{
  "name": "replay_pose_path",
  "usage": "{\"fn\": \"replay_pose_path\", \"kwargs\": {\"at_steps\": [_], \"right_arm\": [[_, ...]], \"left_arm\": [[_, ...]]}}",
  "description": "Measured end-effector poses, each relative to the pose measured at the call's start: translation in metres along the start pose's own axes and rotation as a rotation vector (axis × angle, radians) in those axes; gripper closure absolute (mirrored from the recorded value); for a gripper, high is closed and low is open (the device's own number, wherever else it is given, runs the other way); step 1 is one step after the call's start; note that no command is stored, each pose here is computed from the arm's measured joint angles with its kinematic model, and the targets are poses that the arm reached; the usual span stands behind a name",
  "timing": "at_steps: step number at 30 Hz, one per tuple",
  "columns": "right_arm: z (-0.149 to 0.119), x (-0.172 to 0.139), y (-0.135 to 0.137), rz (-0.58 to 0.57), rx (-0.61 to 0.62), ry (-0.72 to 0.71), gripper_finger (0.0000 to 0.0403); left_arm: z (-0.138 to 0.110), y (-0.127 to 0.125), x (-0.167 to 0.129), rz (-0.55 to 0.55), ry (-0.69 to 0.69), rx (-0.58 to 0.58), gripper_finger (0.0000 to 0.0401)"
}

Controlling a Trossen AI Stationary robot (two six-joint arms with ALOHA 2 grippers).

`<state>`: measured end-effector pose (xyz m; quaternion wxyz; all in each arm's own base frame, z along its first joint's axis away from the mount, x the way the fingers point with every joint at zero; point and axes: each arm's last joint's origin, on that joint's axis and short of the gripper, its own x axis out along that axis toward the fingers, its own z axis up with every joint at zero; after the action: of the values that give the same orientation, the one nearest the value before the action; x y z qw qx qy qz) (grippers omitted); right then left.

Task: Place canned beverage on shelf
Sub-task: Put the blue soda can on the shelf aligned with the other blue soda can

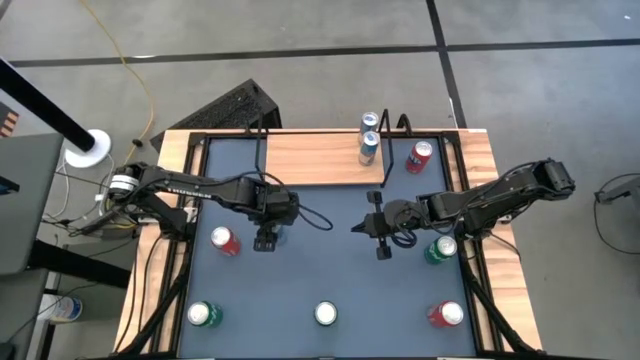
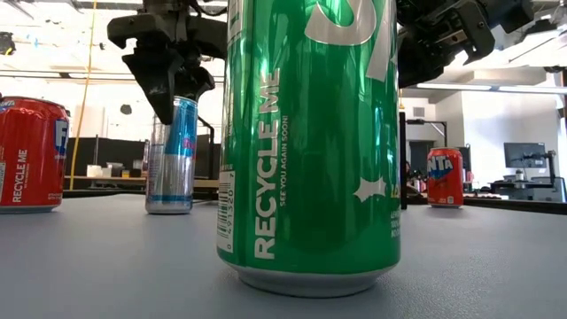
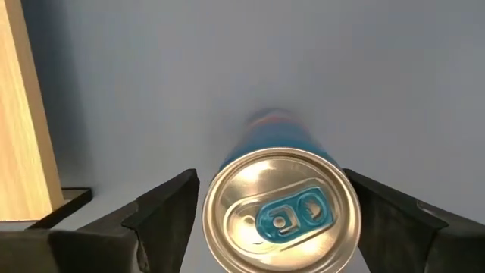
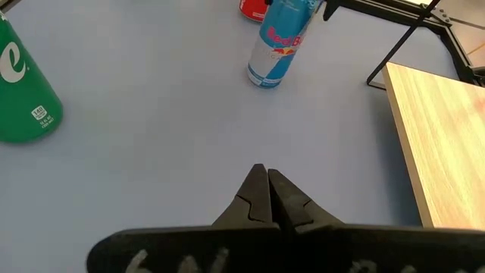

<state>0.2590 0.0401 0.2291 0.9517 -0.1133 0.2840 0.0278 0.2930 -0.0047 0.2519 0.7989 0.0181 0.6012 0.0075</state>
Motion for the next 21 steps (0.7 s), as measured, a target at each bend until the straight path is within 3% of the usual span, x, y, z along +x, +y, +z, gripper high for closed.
{"fn": "replay_pose_path", "kwargs": {"at_steps": [10, 15, 18, 21], "right_arm": [[0.0, 0.0, 0.0, 0.0, -0.002, 0.0, 0.0403], [0.0, 0.0, 0.0, 0.0, -0.002, 0.0, 0.0403], [0.0, 0.0, 0.0, 0.0, -0.002, 0.0, 0.0403], [0.0, 0.0, 0.0, 0.0, -0.002, 0.0, 0.0403]], "left_arm": [[0.009, 0.004, -0.031, -0.013, 0.005, -0.043, 0.0096], [0.014, 0.007, -0.056, 0.069, 0.003, -0.11, 0.0096], [0.015, 0.008, -0.067, 0.101, 0.001, -0.222, 0.0096], [0.016, 0.01, -0.073, 0.099, -0.016, -0.47, 0.0096]]}}
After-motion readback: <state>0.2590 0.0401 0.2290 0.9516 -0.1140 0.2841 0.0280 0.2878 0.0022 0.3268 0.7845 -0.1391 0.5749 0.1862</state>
